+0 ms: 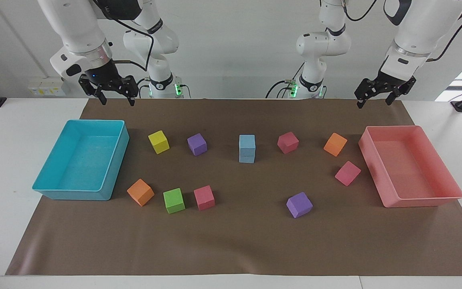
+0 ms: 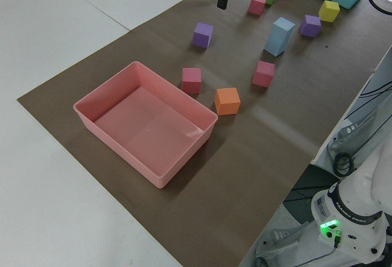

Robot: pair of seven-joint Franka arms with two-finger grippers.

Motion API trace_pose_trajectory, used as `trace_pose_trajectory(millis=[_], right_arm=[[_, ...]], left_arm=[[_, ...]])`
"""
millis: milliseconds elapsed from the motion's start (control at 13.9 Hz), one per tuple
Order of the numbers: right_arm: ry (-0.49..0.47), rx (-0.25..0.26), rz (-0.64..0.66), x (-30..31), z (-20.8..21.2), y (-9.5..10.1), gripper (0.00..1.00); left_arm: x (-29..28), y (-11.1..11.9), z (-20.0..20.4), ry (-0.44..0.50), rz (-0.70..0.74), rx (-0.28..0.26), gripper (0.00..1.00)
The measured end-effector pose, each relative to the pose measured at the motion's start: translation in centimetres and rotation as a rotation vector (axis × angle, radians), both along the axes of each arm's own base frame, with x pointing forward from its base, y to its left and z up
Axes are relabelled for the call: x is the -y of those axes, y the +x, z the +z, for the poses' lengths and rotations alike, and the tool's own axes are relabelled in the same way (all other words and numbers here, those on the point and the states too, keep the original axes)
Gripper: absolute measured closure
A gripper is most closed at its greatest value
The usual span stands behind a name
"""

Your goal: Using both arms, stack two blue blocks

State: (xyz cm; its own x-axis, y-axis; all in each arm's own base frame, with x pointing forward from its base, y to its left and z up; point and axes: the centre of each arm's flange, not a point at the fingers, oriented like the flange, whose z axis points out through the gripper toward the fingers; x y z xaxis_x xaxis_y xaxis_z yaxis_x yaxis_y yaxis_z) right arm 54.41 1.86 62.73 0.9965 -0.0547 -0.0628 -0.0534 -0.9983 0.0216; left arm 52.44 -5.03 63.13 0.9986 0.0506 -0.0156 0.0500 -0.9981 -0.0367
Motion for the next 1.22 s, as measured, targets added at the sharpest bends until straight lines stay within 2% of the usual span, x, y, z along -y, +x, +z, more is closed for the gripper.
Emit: trace_pose_trajectory(millis=[144,360,1224], right_arm=[[-0.001,-0.004,-0.01,0.6,-0.3,0.8,0.09],[0.0,-0.005,-0.01,0.6,-0.3,1.0,0.0],[-0.003,0.005,-0.029,1.6,0.3,0.3,0.0]], left_arm=[[0.0,0.0,0.0,0.0,0.0,0.0,0.0],[0.0,0.0,0.0,0.0,0.0,0.001,0.0],[0.1,0.0,0.0,0.0,-0.002,0.001,0.0]])
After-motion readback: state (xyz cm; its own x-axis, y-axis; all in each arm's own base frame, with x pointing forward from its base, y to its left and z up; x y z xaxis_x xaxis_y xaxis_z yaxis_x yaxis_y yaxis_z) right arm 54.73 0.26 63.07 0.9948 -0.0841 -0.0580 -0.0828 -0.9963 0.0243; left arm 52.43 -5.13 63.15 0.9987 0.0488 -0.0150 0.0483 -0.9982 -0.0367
